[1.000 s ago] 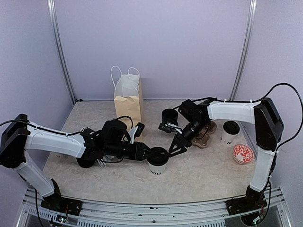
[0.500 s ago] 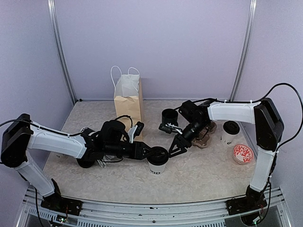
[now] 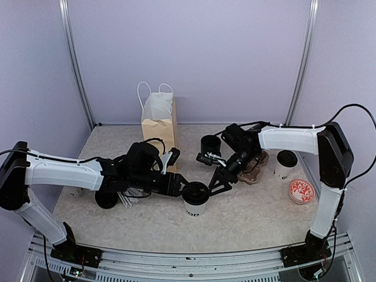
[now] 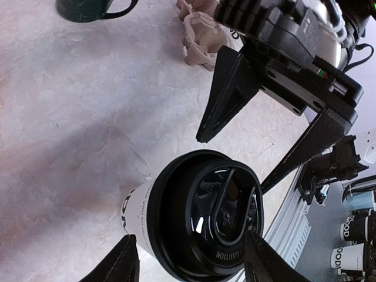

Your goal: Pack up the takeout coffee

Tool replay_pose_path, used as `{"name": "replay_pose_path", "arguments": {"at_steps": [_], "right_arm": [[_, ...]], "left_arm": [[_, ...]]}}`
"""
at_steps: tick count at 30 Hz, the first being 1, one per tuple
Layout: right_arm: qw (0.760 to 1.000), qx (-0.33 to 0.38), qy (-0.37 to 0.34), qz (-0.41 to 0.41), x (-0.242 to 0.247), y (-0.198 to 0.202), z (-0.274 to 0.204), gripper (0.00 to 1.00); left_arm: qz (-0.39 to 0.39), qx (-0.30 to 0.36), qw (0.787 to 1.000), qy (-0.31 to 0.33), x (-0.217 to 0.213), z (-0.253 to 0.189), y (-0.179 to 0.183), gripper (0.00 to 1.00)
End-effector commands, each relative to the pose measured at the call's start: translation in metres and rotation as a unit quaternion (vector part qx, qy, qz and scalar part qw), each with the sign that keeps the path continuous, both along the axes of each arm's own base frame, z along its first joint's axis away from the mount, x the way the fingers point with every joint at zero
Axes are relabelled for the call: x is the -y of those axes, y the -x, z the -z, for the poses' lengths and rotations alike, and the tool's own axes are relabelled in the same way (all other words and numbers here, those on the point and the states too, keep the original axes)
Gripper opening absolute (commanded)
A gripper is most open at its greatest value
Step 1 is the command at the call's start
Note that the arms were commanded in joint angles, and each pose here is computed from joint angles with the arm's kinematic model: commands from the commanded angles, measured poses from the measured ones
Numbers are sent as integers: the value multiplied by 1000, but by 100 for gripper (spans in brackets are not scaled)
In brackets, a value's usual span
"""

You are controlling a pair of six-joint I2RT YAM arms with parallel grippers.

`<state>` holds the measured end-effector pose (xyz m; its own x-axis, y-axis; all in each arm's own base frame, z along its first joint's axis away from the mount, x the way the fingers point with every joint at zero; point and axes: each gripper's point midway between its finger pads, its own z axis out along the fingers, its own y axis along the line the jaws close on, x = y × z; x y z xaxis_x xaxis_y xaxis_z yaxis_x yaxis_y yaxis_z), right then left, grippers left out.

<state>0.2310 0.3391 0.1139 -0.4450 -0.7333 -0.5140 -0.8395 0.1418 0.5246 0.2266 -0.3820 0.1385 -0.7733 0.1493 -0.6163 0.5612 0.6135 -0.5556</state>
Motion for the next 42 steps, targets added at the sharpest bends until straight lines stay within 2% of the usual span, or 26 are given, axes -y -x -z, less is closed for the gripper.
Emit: {"name": "replay_pose_path", "arguments": {"at_steps": [1,5,10,27,32,38,42], "right_arm": [[1000,11,-17,-7,-5,-1,-13,67],[1000,7,-16,-6,-4,-2,-10,65],[1000,4,-14,-4,-4,-3,-8,63],[1000,-9,-13,-6,-7,-3,0,61],[1000,-15,1,3,-6,-6,10,59],[998,-28,53,35,3,-17,42,53],[996,-25,70,48,7,-23,48,51]], "left_arm": [[-49,-28,998,3,-17,-12,-3,59],[-49,-72,996,22,-25,-2,8,49],[-39,-88,995,32,-19,4,11,40],[-50,-118,992,2,-28,38,7,34],[-62,-142,988,-26,-37,60,7,33],[-84,-185,975,-94,-58,101,14,28],[-97,-191,969,-124,-66,111,13,27]]}}
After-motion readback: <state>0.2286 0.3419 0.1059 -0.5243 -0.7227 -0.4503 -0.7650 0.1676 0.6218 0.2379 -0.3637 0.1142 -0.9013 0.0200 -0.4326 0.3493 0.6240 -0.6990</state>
